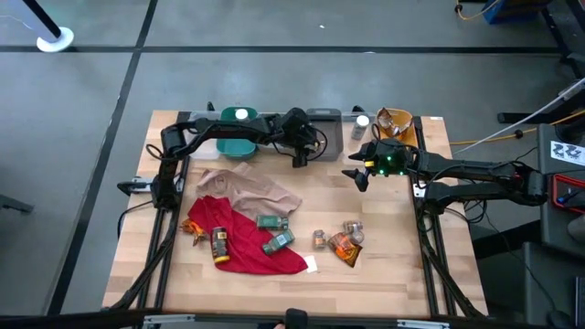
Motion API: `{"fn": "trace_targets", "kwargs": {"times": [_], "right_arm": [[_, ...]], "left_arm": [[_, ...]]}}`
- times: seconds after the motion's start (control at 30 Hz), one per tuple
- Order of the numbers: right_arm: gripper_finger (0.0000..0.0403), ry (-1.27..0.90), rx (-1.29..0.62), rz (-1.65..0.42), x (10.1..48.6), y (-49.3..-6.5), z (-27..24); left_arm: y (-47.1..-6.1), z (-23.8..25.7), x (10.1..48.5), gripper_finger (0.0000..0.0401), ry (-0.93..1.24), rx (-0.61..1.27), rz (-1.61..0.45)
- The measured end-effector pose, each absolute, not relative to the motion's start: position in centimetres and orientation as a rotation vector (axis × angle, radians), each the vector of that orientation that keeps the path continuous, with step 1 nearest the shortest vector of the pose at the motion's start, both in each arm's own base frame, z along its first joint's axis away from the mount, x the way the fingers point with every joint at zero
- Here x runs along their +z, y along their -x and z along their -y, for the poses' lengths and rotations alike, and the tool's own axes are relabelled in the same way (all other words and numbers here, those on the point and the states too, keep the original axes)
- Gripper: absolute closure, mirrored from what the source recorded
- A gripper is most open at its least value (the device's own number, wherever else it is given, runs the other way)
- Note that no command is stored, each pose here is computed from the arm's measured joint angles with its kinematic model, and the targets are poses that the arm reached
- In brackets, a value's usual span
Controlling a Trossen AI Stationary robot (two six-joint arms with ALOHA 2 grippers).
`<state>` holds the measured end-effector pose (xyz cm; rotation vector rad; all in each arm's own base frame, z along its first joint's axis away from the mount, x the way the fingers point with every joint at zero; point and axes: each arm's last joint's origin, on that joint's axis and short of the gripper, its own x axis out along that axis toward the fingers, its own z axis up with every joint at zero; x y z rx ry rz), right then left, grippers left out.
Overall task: Sort spices by type
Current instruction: Put the brown seasoning bottle into the black bin
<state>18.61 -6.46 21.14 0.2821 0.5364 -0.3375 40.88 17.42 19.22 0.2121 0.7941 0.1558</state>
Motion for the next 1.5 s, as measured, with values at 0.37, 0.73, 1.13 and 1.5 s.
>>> {"fn": "trace_targets", "kwargs": {"times": [0.37,0.73,1.13,1.5], "right_arm": [[0.0086,-0.282,-0.337,-0.537,21.1,-18.6,6.5],[0.0086,-0.268,-0.366,-0.504,21.4,-18.7,6.6],[0.0086,-0.144,-0.566,-0.299,22.7,-20.0,7.9],[0.0086,-0.165,-0.728,-0.304,19.7,-21.5,12.4]], "left_arm": [[-40.8,-17.4,19.2,0.0244,-0.219,0.151,-0.799],[-41.0,-17.4,19.4,0.0244,-0.205,0.167,-0.771],[-41.9,-17.8,20.6,0.0244,-0.137,0.239,-0.611],[-41.8,-18.4,20.3,0.0244,-0.072,0.283,-0.598]]}}
